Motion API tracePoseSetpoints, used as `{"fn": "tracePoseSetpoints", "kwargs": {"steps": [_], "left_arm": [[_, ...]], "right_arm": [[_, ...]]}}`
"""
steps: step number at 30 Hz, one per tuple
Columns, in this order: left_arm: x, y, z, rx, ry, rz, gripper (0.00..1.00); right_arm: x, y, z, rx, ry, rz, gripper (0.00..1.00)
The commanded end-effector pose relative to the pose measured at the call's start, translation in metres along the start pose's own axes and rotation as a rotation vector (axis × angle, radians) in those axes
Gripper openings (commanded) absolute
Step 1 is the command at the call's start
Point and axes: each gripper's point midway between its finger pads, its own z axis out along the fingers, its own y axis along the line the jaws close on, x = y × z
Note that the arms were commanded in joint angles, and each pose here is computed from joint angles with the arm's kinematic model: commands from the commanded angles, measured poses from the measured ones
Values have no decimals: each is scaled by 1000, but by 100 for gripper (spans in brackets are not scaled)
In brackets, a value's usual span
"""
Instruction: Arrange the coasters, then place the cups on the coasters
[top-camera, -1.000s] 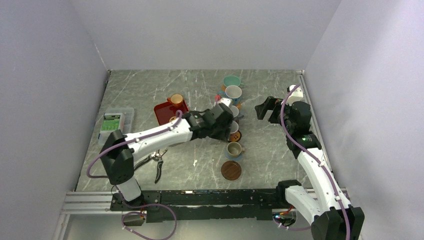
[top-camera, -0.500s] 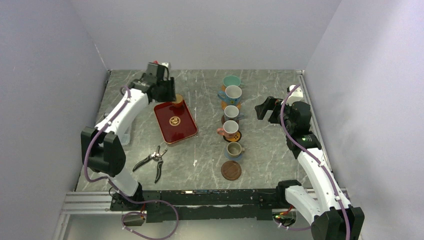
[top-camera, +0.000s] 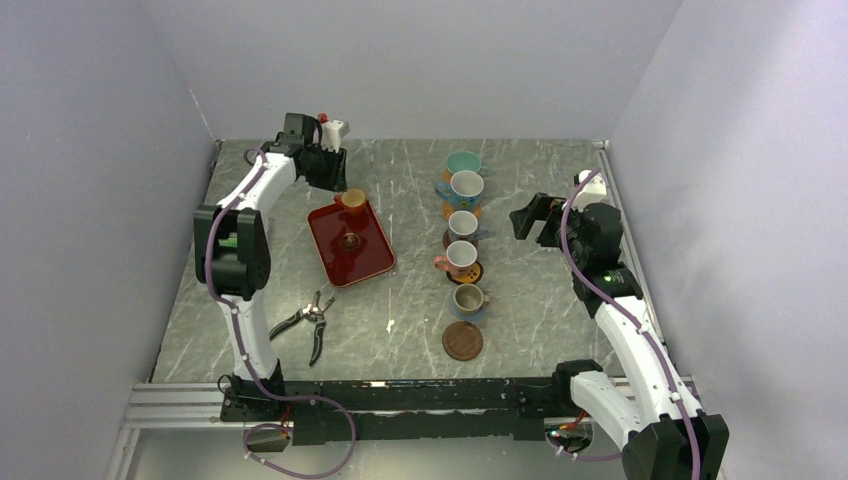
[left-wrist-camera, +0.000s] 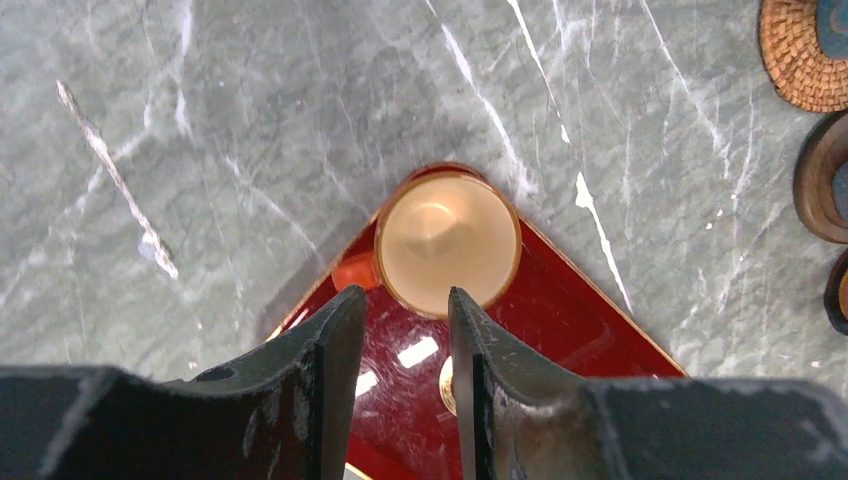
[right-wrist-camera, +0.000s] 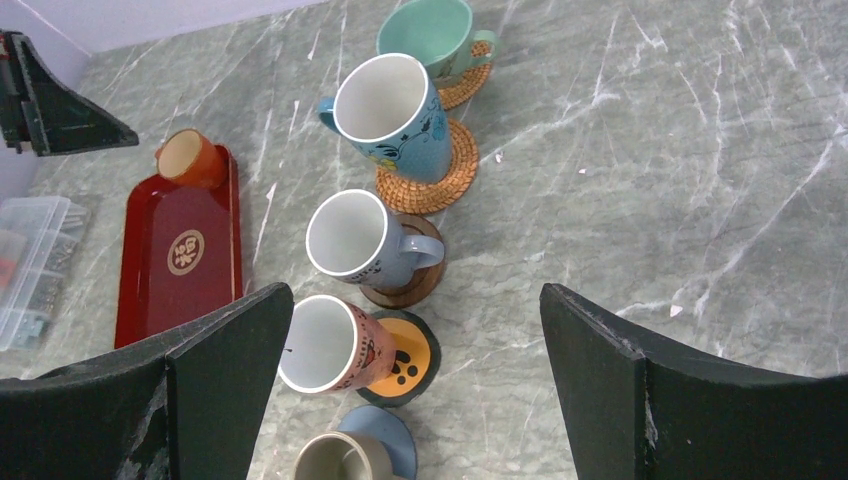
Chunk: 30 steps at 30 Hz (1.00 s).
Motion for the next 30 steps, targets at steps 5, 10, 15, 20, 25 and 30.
{"fn": "tracePoseSetpoints", "kwargs": {"steps": [5, 10, 15, 20, 25, 30], "left_arm": [[-33, 10, 23, 32, -76, 92, 42], [-33, 13, 34, 34, -69, 96, 42], [-24, 16, 42, 34, -37, 104, 42], [-14, 16, 52, 38, -10, 104, 40], [-7, 10, 60, 29, 15, 123, 37], [-2, 5, 66, 14, 34, 141, 28]], "right_arm": [[-9, 8, 1, -44, -39, -23, 100], [-9, 8, 0, -42, -40, -25, 100], [-8, 8, 1, -45, -33, -24, 100], [-8, 9, 1, -47, -33, -24, 100], [-8, 9, 1, -47, -30, -24, 100], [-8, 9, 0, -47, -33, -23, 100]]}}
